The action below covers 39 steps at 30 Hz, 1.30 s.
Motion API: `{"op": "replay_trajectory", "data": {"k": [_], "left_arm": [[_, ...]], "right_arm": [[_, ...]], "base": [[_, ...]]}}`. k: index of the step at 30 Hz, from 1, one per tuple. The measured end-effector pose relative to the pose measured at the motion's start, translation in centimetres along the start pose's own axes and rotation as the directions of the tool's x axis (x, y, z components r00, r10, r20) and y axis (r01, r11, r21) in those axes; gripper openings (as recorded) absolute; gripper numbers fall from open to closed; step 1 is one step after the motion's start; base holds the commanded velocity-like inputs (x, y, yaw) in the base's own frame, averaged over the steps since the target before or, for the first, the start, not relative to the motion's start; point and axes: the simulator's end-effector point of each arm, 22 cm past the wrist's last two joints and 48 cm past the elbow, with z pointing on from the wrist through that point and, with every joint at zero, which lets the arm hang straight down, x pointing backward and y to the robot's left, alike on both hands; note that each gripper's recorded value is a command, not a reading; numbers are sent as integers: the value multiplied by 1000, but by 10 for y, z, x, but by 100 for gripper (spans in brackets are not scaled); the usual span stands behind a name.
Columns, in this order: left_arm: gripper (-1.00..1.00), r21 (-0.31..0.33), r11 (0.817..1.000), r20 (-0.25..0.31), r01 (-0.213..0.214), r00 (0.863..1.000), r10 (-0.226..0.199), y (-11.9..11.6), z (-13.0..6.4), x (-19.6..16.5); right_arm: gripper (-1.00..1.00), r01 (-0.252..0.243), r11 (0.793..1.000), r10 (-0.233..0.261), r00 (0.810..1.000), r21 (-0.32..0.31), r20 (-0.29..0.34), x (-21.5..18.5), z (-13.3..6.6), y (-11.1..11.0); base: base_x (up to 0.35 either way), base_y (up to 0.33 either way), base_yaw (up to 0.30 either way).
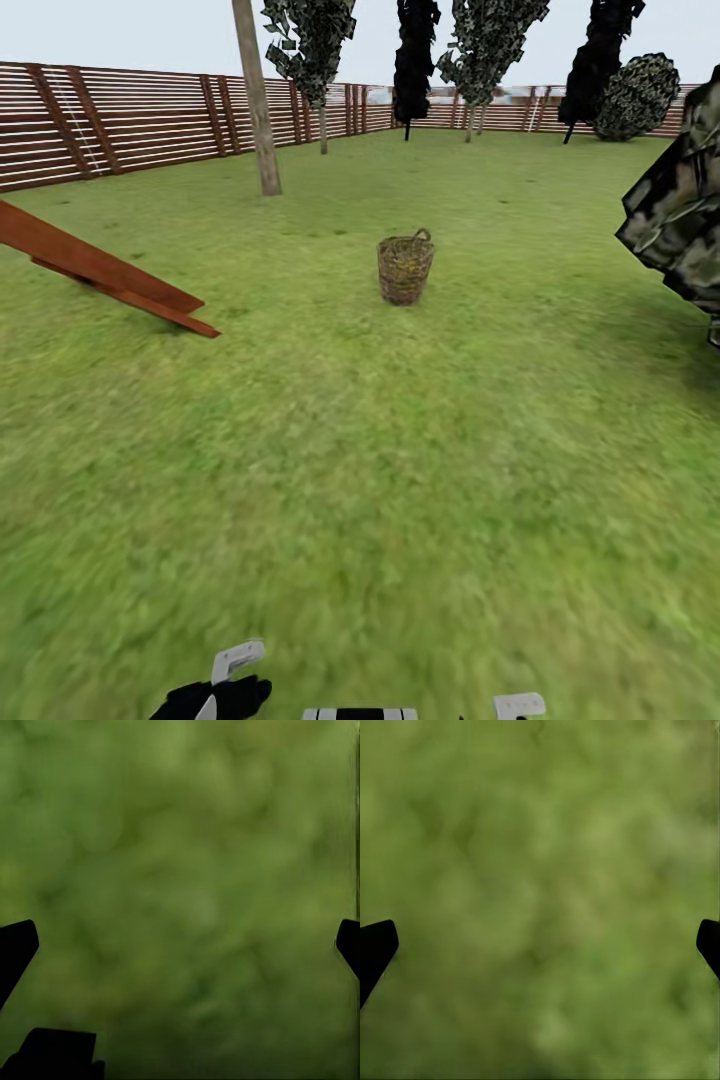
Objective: Take the three Easter eggs out of the wicker basket on the lawn in the garden, then place them on the lawn next to a single tree (choose any tree) so that all three eggs are next to the same tree and none are left in the basket.
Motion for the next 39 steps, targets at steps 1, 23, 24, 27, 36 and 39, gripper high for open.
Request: {"op": "replay_trajectory", "data": {"k": [1,23,24,27,36,39], "left_arm": [[100,0,1000,0,0,1000,0,0,0,0],[100,0,1000,0,-3,1000,3,0,0,0],[100,0,1000,0,-3,1000,3,0,0,0],[100,0,1000,0,-3,1000,3,0,0,0],[100,0,1000,3,-3,1000,3,0,-1,-1],[100,1,1000,4,-3,1000,3,-1,-1,-2]], "right_arm": [[100,0,1000,0,1000,0,0,0,0,0],[100,1,1000,-1,1000,-1,-12,6,0,0],[100,1,1000,-1,1000,-1,-12,6,0,0],[100,1,1000,-1,1000,-1,-12,6,0,0],[100,1,1000,-1,1000,-2,-10,5,-1,1],[100,0,1000,0,1000,-2,0,2,-1,1]], "base": [[328,0,0],[328,0,0],[328,0,0],[328,0,0],[328,0,-209],[328,0,-282]]}}
